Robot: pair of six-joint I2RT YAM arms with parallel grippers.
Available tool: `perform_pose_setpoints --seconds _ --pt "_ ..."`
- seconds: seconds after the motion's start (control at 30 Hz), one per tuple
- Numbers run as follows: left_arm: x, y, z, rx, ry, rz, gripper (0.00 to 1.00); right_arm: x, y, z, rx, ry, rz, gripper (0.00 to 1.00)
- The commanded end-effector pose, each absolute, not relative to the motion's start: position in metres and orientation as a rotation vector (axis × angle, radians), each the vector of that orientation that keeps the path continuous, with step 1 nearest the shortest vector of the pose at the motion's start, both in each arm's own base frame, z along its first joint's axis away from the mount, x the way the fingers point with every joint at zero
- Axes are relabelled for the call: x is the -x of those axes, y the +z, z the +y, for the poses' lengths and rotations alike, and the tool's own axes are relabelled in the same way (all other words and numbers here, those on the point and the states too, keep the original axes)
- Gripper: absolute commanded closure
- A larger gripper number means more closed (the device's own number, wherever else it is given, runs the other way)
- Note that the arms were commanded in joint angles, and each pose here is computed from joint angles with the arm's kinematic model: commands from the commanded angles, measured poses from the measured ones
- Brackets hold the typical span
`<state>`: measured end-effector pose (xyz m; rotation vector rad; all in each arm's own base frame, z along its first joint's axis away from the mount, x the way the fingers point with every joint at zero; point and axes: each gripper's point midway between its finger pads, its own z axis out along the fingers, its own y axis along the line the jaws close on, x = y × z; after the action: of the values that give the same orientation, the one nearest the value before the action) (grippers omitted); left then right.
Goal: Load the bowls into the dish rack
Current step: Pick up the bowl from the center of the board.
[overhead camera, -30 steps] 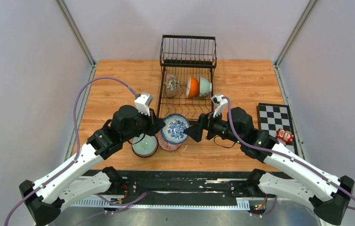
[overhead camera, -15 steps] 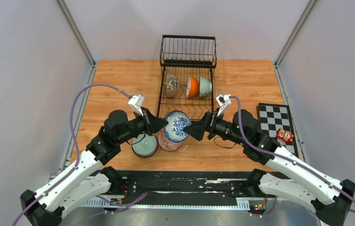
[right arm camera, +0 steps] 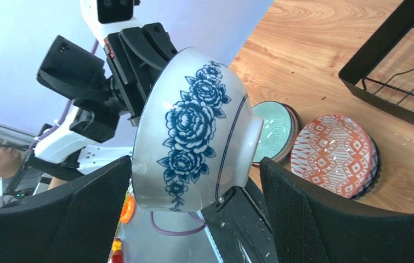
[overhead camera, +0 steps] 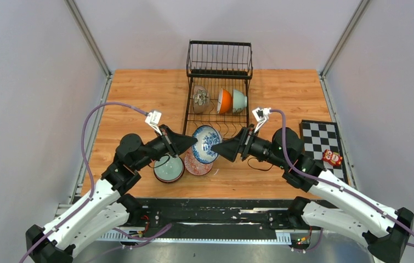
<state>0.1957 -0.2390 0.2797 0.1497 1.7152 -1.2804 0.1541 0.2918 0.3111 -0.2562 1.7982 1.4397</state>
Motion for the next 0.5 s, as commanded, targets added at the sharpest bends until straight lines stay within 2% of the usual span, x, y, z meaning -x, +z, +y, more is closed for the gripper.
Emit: perform_pose_setpoints --seconds 0.0,0.47 --pt "-0.191 0.318 -0.239 -0.152 -1.369 1.548 1.00 -0.143 0.322 0.299 0.275 1.538 1.757 0.12" --pt "-0.192 0.319 -0.237 -0.150 -1.372 1.499 1.00 -0.136 0.337 0.301 0.274 1.624 1.700 0.18"
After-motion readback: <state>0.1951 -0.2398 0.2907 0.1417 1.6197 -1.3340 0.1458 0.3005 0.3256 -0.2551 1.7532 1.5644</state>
